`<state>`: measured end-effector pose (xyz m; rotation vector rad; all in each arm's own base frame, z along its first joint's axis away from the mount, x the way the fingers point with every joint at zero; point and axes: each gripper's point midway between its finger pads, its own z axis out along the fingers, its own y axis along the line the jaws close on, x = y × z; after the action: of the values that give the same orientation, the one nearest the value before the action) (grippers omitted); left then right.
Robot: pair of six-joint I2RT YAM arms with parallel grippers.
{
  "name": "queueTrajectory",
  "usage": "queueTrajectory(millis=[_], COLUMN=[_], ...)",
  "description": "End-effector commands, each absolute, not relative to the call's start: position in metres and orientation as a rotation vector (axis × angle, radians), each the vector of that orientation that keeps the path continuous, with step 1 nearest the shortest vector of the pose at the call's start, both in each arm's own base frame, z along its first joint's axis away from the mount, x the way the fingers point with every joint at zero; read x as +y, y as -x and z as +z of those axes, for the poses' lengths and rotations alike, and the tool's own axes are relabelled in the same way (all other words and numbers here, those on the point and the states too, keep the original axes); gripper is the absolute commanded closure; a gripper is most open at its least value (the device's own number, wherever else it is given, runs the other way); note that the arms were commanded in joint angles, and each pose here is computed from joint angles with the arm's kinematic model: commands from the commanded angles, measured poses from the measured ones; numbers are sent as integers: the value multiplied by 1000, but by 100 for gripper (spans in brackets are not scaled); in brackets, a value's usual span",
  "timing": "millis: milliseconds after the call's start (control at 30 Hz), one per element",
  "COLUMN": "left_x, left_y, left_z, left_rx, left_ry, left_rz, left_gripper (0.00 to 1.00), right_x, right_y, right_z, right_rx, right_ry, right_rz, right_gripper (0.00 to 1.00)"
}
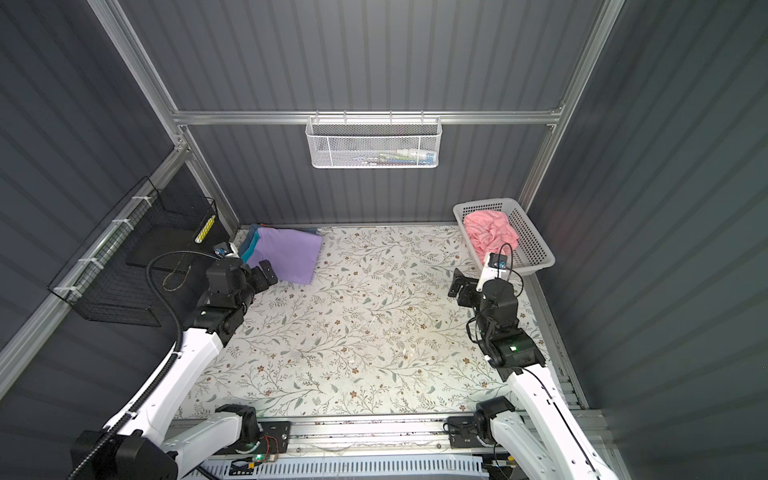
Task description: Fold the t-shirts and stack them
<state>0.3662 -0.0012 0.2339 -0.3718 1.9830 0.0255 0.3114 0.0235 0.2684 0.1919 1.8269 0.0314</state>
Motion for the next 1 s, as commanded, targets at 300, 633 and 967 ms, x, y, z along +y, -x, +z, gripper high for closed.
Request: queueTrajectory(millis=[300, 633, 967], left_x=[-14, 23, 19], left_y=[-379, -386, -399], left_z=[180, 84, 75], left_rx=[1944, 2053, 1873], left_ry=[249, 336, 167], left_rz=[8, 318, 233], left_gripper=[0, 0, 0], right_x=[16, 0, -21], right_y=[-317, -337, -400], right_z=[191, 141, 122], right_rx=[1832, 1854, 1928], right_ry=[-34, -76, -121], right_rz=[-161, -269, -139], right_gripper=[1, 1, 1])
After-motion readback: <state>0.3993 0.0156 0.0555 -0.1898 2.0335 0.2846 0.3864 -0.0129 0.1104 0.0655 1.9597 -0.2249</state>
